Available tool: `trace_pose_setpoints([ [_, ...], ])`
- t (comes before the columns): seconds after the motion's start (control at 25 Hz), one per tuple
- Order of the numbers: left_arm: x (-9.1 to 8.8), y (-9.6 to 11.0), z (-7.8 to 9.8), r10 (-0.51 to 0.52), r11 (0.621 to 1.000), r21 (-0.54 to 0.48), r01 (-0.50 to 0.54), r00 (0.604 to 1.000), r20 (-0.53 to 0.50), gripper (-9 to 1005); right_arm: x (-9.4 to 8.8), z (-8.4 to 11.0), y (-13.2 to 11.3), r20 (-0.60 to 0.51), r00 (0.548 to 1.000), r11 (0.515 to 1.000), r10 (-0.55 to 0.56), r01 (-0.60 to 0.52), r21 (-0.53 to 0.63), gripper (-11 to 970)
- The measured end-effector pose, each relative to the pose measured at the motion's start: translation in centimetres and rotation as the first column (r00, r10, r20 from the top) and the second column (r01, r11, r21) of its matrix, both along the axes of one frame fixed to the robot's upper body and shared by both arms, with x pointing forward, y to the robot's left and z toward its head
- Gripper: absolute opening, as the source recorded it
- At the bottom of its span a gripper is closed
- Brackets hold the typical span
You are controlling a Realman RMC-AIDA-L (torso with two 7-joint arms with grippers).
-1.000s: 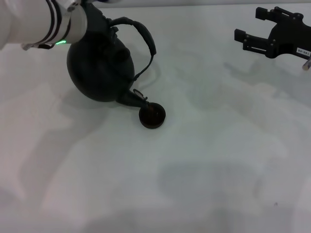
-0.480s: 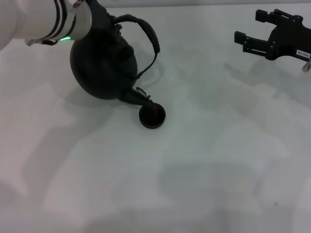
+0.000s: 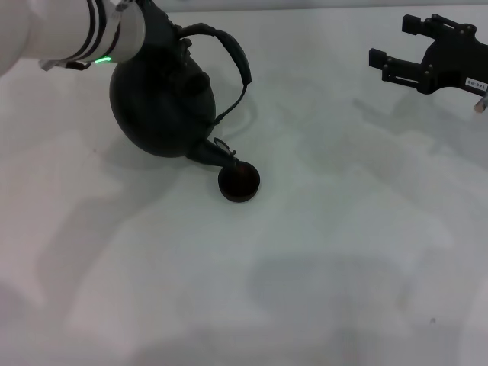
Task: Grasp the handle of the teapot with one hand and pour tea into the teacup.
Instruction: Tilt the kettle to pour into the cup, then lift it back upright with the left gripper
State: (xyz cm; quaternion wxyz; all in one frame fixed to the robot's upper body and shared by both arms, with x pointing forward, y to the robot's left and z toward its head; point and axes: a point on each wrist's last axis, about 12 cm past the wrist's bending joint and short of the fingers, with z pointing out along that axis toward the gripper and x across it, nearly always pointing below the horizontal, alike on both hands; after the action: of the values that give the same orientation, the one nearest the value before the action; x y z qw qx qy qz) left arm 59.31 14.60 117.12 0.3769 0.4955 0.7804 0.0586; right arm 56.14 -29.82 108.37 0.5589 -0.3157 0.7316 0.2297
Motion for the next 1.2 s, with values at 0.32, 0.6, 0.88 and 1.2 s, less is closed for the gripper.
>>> trace_pose_setpoints([
  [0.32,-0.1,0.1,0.0,0.0,1.0,0.006,0.0,1.0,-0.007,124,0.0,0.0,-0.6,0.001,1.0,1.0,-0.028,0.028,0.0,845],
  [0.6,-0.2,0.3,0.0,0.002,1.0,0.012,-0.002,1.0,-0.016,124,0.0,0.0,-1.0,0.002,0.999,0.999,-0.04,0.04,-0.001,845],
  [0.88,-0.2,0.5,0.2,0.005,1.0,0.018,-0.005,1.0,-0.018,124,0.0,0.0,-1.1,0.002,0.999,0.999,-0.043,0.043,-0.002,845],
  [1.2,-0.2,0.4,0.3,-0.006,1.0,0.031,0.007,1.0,-0.017,123,0.0,0.0,-1.1,0.002,0.999,0.999,-0.043,0.043,-0.003,845],
])
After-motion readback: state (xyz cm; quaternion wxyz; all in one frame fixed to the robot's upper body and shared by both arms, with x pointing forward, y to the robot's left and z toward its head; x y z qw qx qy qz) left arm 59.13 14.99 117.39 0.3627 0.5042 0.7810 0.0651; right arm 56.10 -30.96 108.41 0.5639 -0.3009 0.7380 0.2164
